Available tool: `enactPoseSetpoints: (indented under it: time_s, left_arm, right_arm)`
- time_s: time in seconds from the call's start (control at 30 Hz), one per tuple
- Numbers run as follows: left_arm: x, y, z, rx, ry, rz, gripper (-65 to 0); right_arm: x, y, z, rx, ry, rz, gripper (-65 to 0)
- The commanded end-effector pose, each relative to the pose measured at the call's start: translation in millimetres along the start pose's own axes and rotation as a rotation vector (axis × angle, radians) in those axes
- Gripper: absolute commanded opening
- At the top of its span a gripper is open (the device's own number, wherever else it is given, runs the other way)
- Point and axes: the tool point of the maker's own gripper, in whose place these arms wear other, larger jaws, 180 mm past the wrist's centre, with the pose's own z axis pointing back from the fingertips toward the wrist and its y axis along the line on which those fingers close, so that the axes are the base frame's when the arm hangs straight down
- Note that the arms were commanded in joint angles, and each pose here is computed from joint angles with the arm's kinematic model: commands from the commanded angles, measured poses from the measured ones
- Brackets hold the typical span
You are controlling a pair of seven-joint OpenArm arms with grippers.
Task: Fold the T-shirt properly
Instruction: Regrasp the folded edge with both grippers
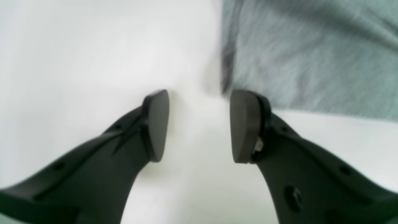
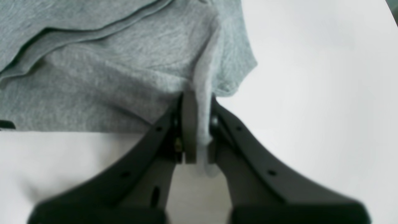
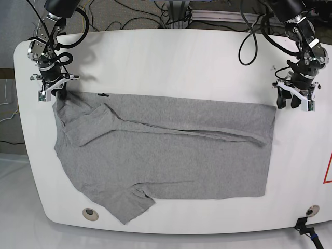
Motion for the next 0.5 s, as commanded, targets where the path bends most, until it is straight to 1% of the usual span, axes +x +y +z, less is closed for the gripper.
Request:
enactPoseSetpoints:
  time_s: [0.0,0.07,0.13,0.27,0.47]
  left_arm:
    - [9,-5,-3,-0.03,-0.034,-0.001,-34.4]
    - [15,-14,-8,-0.054,-0.045,-0.002,-30.5]
    - [21,-21,-13,-0.072,-0.055,-0.009,-28.4]
    - [32,-26,-20,-0.085,-0.074,-0.012,-28.1]
    - [23,-27,-39,-0.105,-0.04,0.049,-28.3]
  right_arm:
    - [0,-7,2,-0.019,0.022,0.03,-65.0]
    - [0,-6,2,-0.018,0.021,0.029,-65.0]
    - [0,-6,2,-0.018,0.021,0.029,-65.0]
    - [0,-6,2,-0.018,0.022,0.029,-65.0]
    - [0,-6,2,-0.018,0.021,0.029,-65.0]
